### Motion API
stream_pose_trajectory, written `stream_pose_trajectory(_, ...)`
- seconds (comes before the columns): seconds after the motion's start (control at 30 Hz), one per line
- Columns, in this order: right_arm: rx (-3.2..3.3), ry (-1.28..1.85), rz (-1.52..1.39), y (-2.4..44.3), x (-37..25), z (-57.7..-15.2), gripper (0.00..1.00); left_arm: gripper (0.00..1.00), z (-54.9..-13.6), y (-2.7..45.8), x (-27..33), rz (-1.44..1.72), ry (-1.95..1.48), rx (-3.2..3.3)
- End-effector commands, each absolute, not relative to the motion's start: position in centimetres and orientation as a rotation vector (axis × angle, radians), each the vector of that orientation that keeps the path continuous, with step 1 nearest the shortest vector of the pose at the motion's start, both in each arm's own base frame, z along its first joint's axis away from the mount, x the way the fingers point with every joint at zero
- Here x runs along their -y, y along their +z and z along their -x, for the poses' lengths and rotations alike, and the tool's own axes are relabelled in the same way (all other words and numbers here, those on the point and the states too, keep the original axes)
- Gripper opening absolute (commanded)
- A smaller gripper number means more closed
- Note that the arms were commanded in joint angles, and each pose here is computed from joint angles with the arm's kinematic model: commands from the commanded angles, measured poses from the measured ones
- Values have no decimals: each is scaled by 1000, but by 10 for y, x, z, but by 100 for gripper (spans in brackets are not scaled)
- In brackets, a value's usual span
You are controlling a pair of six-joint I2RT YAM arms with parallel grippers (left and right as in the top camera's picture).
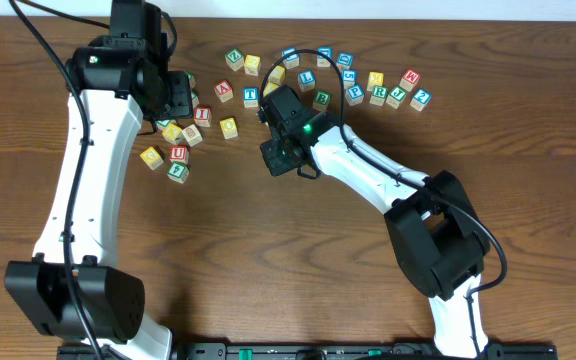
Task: Spell out NEURIPS
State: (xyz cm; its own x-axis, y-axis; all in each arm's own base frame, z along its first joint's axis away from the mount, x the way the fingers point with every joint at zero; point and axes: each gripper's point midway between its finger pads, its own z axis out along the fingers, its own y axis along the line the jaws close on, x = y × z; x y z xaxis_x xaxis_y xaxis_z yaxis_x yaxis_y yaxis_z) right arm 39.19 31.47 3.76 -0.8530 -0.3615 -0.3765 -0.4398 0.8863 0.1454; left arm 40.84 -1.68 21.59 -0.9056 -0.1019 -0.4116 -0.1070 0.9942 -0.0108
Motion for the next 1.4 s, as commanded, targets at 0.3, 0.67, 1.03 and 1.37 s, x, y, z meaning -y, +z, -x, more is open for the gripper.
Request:
stream_pose_trajectory(0.3, -2737, 310, 573, 28, -314, -390, 5, 59, -409, 225, 13, 151, 32, -2689)
stream_pose_trajectory(0.67, -2746, 306, 567, 27, -313, -389, 6, 59, -409, 225, 13, 151, 33, -2689)
stream_pose_trajectory(1.03, -2765, 306, 523, 26, -307, -391, 5, 59, -409, 225, 13, 151, 33, -2689)
stream_pose_trajectory(1.37, -2696, 357, 535, 58, -316, -400, 6, 59, -409, 225, 13, 151, 33, -2689)
